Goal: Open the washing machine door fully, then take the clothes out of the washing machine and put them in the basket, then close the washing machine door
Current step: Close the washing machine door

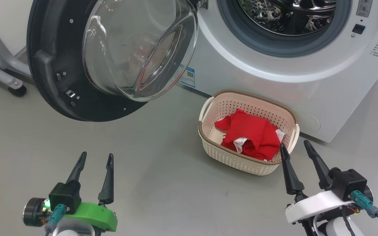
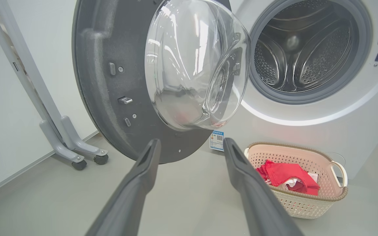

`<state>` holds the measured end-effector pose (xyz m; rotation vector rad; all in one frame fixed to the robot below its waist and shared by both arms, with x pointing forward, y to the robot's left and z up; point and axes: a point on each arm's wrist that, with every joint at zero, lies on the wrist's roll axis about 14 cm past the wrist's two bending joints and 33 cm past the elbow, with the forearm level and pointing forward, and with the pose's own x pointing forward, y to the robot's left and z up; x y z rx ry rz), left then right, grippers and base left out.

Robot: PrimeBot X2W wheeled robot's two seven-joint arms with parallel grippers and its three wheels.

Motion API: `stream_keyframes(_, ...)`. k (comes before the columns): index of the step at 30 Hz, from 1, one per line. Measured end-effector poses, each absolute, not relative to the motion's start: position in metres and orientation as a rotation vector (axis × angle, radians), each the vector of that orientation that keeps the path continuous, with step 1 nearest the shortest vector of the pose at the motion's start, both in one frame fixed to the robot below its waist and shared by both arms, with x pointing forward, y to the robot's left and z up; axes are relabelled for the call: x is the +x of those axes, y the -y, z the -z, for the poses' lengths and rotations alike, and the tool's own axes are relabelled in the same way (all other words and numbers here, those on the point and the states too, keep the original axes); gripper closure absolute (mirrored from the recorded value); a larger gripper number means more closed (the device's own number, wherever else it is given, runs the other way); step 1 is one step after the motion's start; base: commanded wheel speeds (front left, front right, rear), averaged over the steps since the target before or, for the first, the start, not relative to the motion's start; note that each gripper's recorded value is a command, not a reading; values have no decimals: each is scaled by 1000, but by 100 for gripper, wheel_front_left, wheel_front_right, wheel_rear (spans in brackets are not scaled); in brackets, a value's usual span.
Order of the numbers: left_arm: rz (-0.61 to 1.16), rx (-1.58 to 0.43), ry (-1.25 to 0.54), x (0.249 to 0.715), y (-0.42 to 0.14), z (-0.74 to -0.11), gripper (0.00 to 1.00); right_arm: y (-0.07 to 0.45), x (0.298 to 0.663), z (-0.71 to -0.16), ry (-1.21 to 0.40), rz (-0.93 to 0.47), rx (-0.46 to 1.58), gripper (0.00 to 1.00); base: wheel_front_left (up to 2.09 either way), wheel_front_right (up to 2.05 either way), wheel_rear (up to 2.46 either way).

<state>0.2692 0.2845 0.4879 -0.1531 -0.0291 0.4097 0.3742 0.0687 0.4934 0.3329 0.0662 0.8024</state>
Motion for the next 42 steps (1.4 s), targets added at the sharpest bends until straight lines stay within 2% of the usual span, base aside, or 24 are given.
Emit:
stream_keyframes(25,-420,-148,23,266,-287,-486,0,-68,375,-492,-69,-800,330,0,0,0,0)
stream_keyframes(26,-420,-148,23,266,-287,-486,11,-68,375,-492,-69,-800,330,0,0,0,0)
stream_keyframes(27,-420,-148,23,266,-287,-486,100,-68,375,-492,-69,-799,329,0,0,0,0)
stream_keyframes(42,-458,-128,95,274,-305,-511,100,-59,383,-483,-87,-786,322,0,0,0,0)
